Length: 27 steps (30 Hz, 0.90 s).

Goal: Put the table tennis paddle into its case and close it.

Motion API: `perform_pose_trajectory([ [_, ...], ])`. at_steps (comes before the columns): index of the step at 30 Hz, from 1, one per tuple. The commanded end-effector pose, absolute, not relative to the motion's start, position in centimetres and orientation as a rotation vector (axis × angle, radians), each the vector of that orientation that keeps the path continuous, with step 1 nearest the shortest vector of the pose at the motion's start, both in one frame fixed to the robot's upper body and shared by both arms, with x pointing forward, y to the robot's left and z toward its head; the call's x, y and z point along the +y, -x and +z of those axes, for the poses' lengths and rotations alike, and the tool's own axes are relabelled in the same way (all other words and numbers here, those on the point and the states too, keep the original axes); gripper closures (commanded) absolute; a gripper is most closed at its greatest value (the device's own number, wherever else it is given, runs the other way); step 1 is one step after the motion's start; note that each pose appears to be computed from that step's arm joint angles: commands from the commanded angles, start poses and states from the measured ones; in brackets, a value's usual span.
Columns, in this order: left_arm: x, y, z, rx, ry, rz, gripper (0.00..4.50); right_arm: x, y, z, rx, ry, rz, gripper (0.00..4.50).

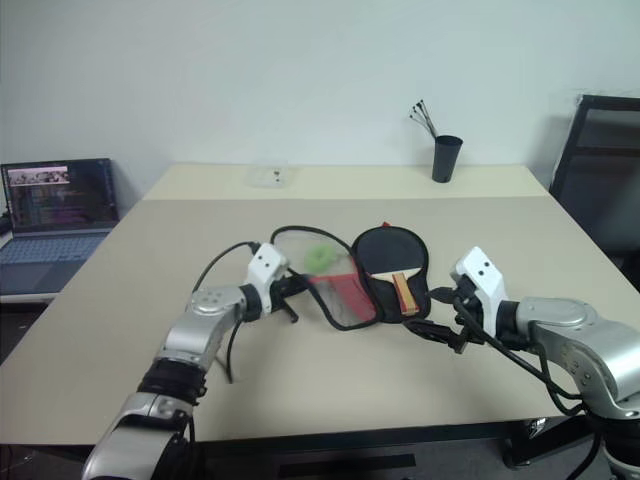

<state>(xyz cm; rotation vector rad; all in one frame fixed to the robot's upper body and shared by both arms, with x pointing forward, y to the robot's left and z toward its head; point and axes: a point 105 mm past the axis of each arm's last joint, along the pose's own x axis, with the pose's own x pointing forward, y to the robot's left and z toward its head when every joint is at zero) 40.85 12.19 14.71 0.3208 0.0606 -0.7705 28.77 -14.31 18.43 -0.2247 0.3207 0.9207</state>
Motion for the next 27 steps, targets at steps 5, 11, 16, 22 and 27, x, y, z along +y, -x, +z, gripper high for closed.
perform_pose_trajectory([
  [5,7.3,-43.0,17.8,-0.042,-0.368,-0.825,4.46,-15.9,-29.0,19.5,0.287,0.256,0.864,0.24],
  [11,5.7,-44.7,17.0,-0.017,-0.424,-0.797,4.46,-16.2,-29.1,19.5,0.288,0.259,0.846,0.24],
  [16,4.9,-44.9,16.0,0.013,-0.39,-0.802,4.46,-16.4,-29.2,19.5,0.282,0.258,0.827,0.24],
  [22,4.2,-44.8,15.4,0.019,-0.385,-0.809,4.46,-16.5,-29.4,19.6,0.275,0.257,0.814,0.24],
  [27,5.1,-44.9,16.6,-0.027,-0.374,-0.798,4.46,-16.8,-30.3,20.1,0.242,0.248,0.779,0.24],
])
